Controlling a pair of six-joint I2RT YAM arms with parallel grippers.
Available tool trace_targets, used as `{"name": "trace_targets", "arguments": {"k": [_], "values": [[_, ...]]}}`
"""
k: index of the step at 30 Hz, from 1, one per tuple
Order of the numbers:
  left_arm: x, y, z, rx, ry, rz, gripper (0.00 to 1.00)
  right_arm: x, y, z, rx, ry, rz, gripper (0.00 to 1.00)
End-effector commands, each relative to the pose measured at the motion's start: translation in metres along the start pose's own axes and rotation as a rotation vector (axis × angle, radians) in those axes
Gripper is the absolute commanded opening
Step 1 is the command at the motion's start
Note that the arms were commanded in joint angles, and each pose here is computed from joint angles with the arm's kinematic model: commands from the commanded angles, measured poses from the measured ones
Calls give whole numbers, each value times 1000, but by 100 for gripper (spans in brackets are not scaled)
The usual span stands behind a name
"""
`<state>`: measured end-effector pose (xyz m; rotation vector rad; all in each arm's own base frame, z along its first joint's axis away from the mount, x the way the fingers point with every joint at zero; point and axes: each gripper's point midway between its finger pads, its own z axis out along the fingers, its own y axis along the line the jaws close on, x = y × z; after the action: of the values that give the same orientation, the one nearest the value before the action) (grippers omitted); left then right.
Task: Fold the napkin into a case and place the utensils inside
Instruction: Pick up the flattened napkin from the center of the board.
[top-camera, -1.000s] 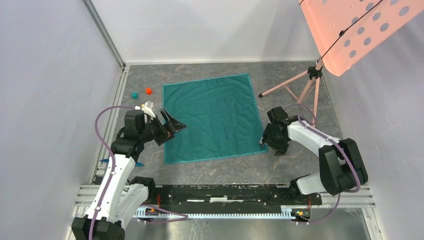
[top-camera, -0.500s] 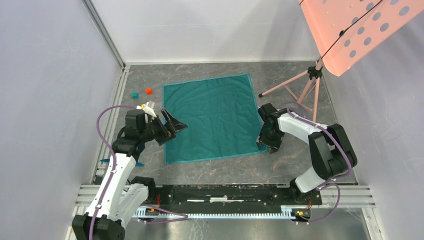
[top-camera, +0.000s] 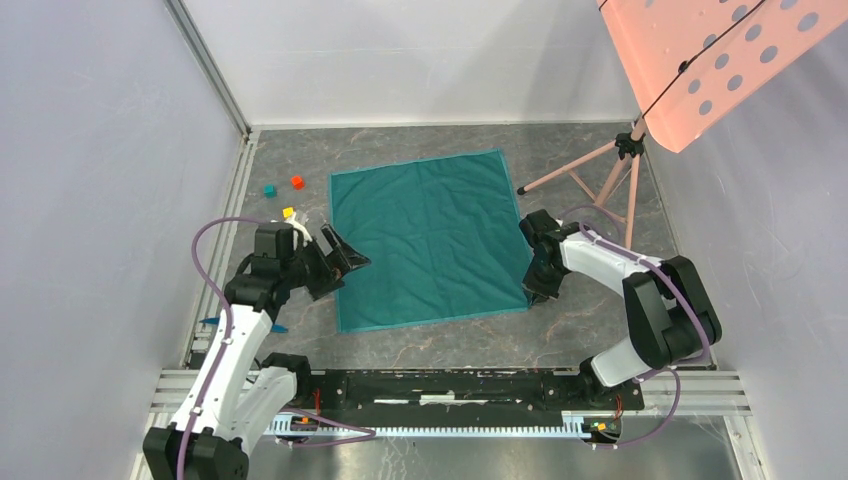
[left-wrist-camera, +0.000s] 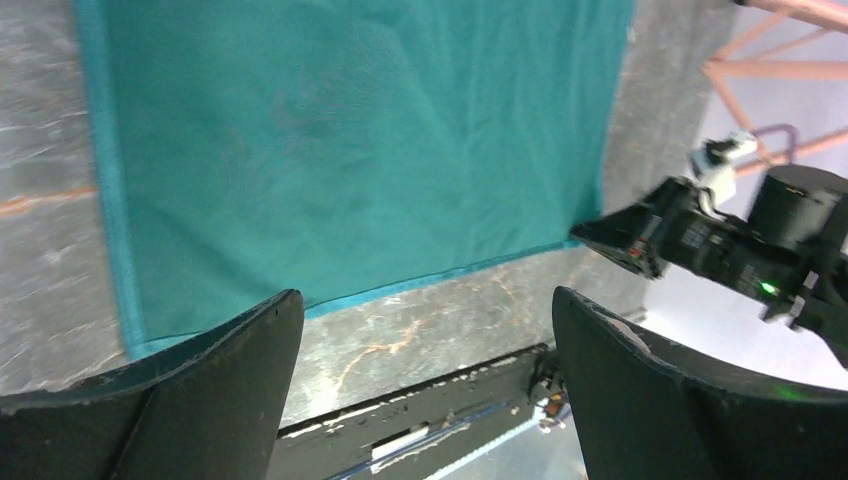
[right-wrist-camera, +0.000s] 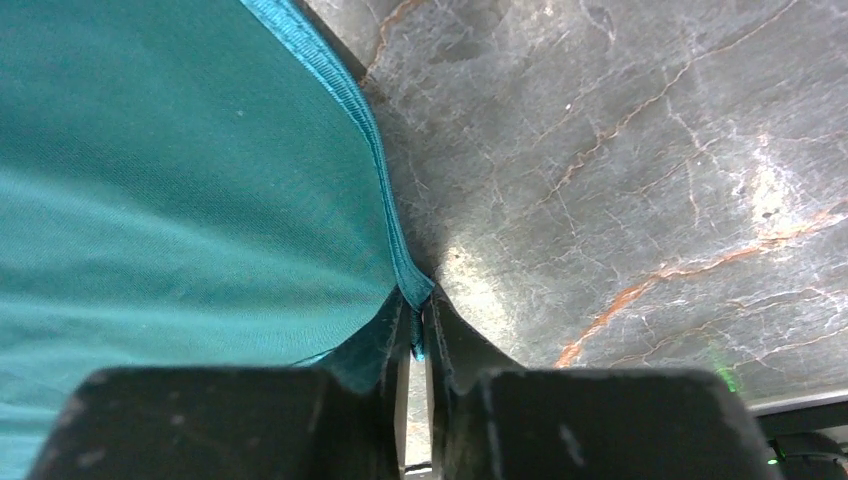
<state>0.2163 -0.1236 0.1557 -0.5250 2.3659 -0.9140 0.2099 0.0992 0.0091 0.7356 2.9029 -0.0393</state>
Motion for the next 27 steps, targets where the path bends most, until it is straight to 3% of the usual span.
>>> {"name": "trace_targets", "arguments": {"k": [1, 2, 7, 10, 17, 21, 27], "values": [[-2, 25, -9, -193, -54, -44, 100, -10, 2, 14, -4, -70, 9, 5], [3, 34, -8, -247, -53, -82, 100, -9, 4, 13, -24, -70, 15, 0], [38, 72, -12, -565, -23, -106, 100, -16, 8, 6, -64, -121, 29, 0], [55, 76, -7, -645, -4, -145, 100, -22, 11, 2, -103, -164, 41, 0], [67, 102, 5, -874, 4, -305, 86, -20, 7, 6, -156, -220, 52, 0], [68, 101, 11, -899, -7, -363, 65, -21, 15, 6, -190, -216, 30, 0], [64, 110, 10, -939, -39, -389, 49, -18, 16, 11, -184, -194, 5, 0]]}}
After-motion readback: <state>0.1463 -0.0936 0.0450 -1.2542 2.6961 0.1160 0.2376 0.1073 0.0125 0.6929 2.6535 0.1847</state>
